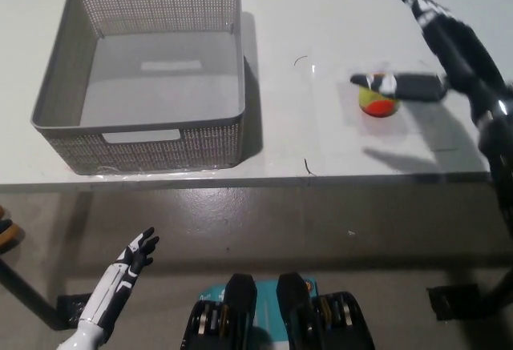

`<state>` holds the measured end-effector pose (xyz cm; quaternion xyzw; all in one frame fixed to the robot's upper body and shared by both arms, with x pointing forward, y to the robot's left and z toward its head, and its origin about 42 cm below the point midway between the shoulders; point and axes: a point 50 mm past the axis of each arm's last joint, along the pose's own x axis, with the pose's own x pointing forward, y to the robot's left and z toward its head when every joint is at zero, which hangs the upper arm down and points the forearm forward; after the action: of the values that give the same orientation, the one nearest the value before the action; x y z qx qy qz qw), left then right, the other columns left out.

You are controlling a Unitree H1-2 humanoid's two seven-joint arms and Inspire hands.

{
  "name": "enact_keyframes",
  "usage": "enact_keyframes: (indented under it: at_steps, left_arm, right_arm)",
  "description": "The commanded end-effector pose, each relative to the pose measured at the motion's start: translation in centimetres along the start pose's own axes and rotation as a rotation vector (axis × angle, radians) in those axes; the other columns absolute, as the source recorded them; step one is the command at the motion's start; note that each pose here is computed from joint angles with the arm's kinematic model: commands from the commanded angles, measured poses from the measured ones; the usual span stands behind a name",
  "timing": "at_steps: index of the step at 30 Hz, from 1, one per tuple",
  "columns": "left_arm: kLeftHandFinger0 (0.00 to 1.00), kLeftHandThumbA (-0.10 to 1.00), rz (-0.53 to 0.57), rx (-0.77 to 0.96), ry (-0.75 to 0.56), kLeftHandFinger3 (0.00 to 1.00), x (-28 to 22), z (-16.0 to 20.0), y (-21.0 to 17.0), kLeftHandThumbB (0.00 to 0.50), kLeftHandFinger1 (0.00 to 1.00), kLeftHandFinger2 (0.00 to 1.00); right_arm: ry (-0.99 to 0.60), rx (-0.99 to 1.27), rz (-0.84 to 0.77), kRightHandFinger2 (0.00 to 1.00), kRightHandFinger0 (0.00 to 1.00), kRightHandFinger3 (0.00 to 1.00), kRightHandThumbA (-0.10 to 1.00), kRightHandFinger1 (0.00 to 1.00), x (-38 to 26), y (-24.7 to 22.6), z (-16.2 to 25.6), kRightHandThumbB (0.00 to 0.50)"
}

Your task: Use the right hand to pick up a tennis ball and put it into a container on the left side

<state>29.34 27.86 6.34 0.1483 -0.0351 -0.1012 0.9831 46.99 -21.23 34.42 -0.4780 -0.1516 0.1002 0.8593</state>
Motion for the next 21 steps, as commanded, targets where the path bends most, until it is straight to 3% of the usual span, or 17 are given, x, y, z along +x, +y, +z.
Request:
enact_keyframes:
  at_steps: [1, 7, 13, 15, 21]
  left_arm:
    - [1.0, 1.0, -0.009, 0.018, -0.105, 1.0, 0.4, 1.2, 0.8, 0.311, 1.0, 1.0]
    - [1.0, 1.0, -0.004, 0.022, -0.109, 1.0, 0.5, 1.2, 0.8, 0.308, 1.0, 1.0]
    - [1.0, 1.0, -0.01, 0.013, -0.11, 1.0, 0.4, 1.3, 0.8, 0.307, 1.0, 1.0]
    - [1.0, 1.0, -0.005, 0.019, -0.111, 1.0, 0.5, 1.3, 0.8, 0.312, 1.0, 1.0]
    - [1.0, 1.0, -0.013, 0.025, -0.108, 1.0, 0.4, 1.1, 0.9, 0.308, 1.0, 1.0]
  right_arm:
    - [0.149, -0.105, 0.074, 1.0, 1.0, 1.0, 1.0, 1.0, 4.9, -4.8, 1.5, 0.489]
    - [0.218, -0.073, 0.128, 1.0, 1.0, 1.0, 1.0, 1.0, 8.3, -5.1, 1.3, 0.437]
    - [0.285, -0.069, 0.186, 1.0, 1.0, 1.0, 1.0, 1.0, 10.8, -4.8, 0.7, 0.446]
    - [0.303, -0.059, 0.209, 1.0, 1.0, 1.0, 1.0, 1.0, 11.5, -4.4, 0.1, 0.483]
    - [0.378, -0.025, 0.298, 1.0, 1.0, 1.0, 1.0, 1.0, 12.2, -2.7, -1.9, 0.491]
